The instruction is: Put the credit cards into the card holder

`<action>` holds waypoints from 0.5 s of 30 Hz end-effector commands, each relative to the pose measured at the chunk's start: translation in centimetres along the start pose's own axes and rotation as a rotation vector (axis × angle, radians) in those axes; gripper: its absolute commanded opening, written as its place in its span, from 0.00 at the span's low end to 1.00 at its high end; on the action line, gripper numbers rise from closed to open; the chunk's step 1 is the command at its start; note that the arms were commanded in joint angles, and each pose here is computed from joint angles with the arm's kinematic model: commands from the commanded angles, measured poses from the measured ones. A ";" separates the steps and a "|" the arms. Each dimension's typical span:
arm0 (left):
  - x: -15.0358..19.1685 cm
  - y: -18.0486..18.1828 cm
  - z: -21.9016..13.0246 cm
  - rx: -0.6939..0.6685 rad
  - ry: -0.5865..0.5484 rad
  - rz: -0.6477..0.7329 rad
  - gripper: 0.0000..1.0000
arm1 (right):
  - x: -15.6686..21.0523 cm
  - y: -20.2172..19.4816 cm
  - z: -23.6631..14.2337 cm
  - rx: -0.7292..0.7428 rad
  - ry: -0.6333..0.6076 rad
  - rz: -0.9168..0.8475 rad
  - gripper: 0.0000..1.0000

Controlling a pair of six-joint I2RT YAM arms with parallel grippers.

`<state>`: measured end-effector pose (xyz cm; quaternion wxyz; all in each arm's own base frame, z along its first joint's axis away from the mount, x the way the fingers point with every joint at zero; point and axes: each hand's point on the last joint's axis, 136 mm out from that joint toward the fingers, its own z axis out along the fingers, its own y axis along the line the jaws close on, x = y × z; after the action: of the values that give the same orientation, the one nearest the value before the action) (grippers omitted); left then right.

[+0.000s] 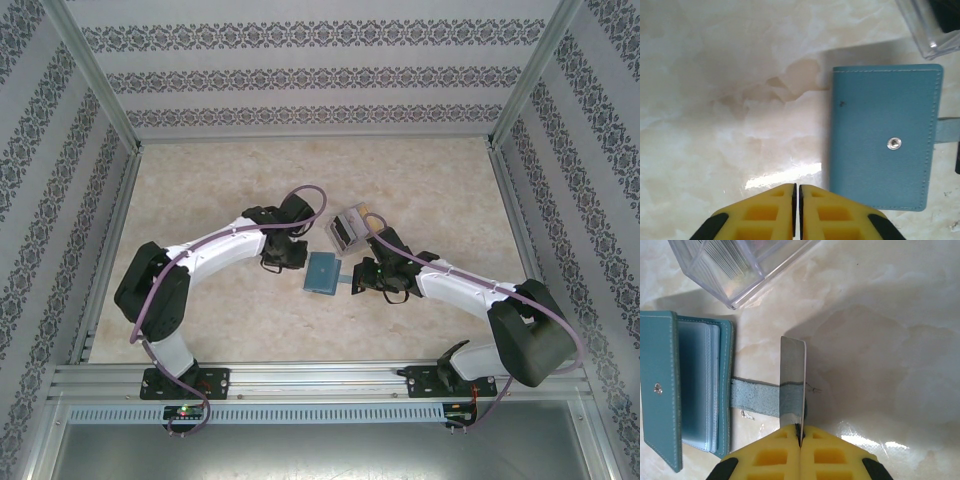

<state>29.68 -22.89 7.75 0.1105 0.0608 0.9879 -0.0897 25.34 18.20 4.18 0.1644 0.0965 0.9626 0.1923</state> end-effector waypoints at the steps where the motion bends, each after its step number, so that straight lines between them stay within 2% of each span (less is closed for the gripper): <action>1: -0.3 -0.6 -0.5 0.087 -0.018 -0.028 0.14 | 0.5 -2.2 0.1 0.098 0.027 -0.011 0.00; 3: -0.6 -1.4 -0.7 0.132 -0.035 -0.026 0.32 | 0.4 -2.0 0.1 0.093 0.027 -0.015 0.00; 4: -0.9 -1.9 -0.8 0.160 -0.044 -0.028 0.52 | 0.4 -2.0 0.1 0.094 0.028 -0.015 0.00; 5: -1.2 -2.5 -0.9 0.187 -0.047 -0.033 0.67 | 0.4 -2.0 0.1 0.095 0.028 -0.014 0.00; 7: -1.8 -3.8 -0.9 0.203 -0.048 -0.025 0.84 | 0.4 -2.0 0.2 0.096 0.029 -0.013 0.00; 10: -1.9 -4.7 -0.1 0.098 -0.021 0.042 0.94 | 0.4 -2.2 0.3 0.101 0.031 -0.006 0.00; 15: -0.9 -5.4 1.8 -0.058 0.044 0.127 0.99 | 0.6 -2.5 0.3 0.109 0.027 0.000 0.00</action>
<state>31.80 -29.94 8.92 0.1300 0.1019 0.9780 -0.1270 25.51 18.06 4.29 0.1631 0.0934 0.9640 0.1879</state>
